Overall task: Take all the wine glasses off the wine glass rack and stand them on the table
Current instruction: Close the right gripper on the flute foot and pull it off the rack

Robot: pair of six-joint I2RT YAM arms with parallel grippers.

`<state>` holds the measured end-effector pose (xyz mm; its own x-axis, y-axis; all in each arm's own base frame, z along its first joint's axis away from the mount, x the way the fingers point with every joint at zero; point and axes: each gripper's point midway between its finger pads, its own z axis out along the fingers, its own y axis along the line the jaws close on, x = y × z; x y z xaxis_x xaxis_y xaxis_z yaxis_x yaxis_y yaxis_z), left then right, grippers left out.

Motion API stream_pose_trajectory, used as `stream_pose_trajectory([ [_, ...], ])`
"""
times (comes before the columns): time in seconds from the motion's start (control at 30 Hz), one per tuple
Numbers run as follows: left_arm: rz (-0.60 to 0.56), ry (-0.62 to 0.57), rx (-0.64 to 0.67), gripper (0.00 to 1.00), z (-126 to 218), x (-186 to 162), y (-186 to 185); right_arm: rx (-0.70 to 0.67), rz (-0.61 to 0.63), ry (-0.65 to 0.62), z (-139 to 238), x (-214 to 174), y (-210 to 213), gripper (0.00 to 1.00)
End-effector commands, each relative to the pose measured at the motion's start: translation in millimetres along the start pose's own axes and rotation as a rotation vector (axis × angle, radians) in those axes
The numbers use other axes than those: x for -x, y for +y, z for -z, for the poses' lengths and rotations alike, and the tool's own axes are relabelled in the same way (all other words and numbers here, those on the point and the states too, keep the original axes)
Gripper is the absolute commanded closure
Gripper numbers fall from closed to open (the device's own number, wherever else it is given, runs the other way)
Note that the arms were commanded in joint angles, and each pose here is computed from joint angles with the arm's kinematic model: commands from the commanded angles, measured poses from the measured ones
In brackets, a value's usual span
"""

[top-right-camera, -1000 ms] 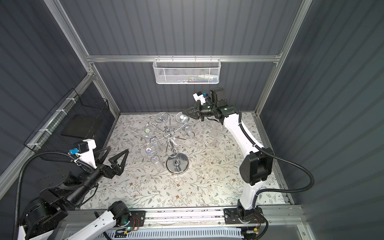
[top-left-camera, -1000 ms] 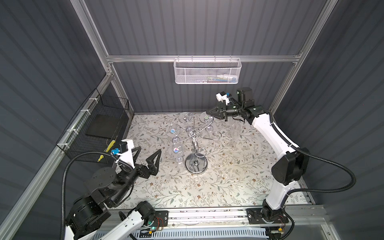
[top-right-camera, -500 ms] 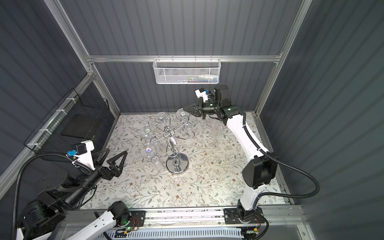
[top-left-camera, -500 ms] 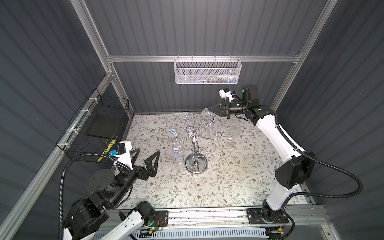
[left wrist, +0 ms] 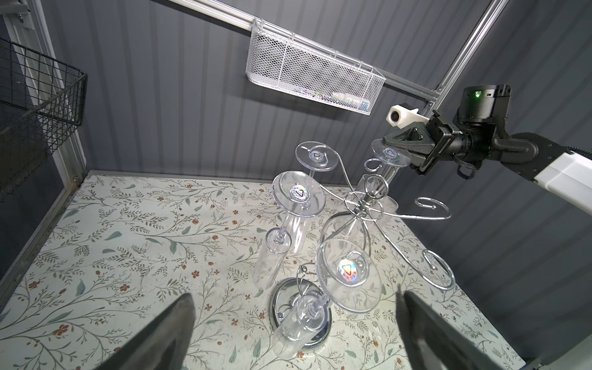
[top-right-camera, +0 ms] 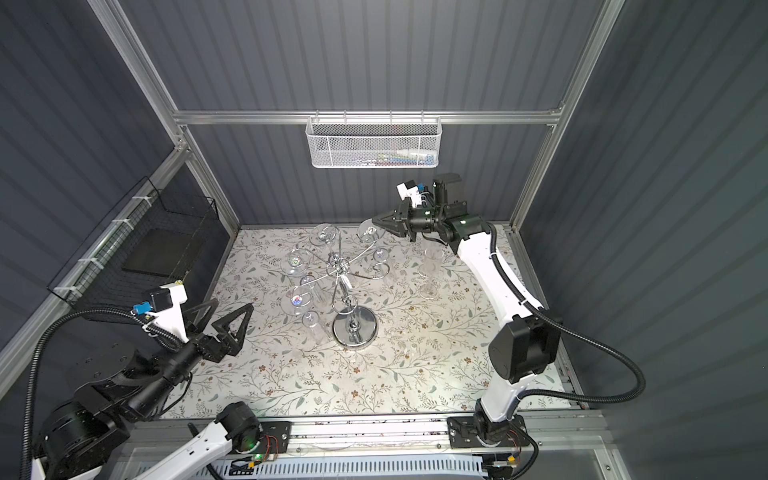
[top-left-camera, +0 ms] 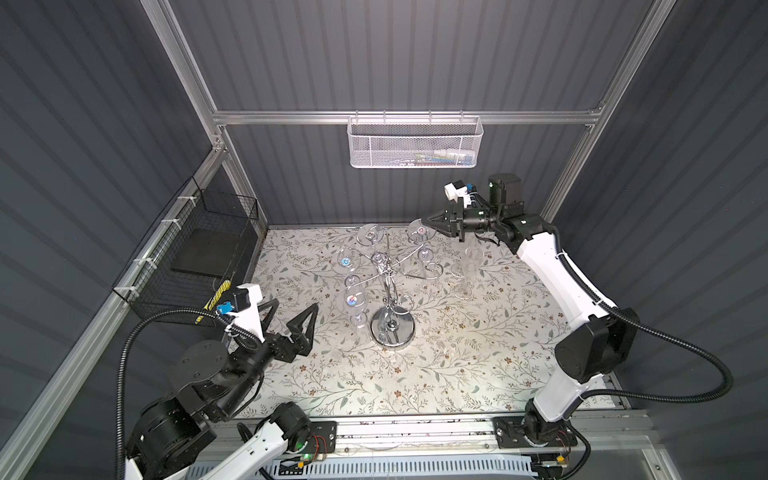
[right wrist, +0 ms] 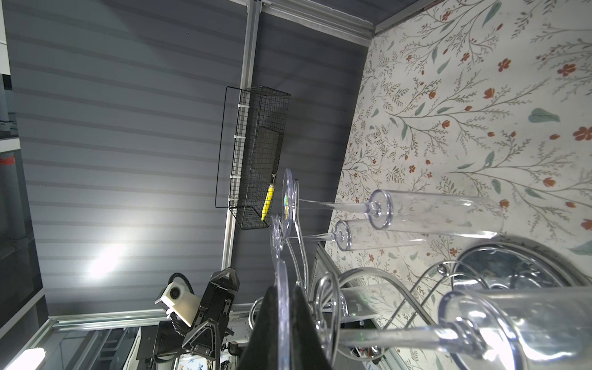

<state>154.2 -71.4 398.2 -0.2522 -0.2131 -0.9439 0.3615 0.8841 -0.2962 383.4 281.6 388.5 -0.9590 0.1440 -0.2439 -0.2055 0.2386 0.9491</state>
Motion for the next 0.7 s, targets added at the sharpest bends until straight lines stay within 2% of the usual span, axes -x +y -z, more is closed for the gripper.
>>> stream_pose_trajectory([
  [0.0,0.021,-0.018,0.006,0.00,6.3,3.3,3.2,0.027,0.045,-0.017,10.5,-6.0,20.9,1.00],
  [0.3,0.026,-0.017,0.005,0.01,7.1,2.2,3.7,0.018,0.052,-0.001,6.1,-19.7,27.8,1.00],
  [0.67,0.033,-0.023,0.013,0.01,11.8,0.6,7.8,0.020,0.051,0.041,-17.2,-32.5,32.8,1.00],
])
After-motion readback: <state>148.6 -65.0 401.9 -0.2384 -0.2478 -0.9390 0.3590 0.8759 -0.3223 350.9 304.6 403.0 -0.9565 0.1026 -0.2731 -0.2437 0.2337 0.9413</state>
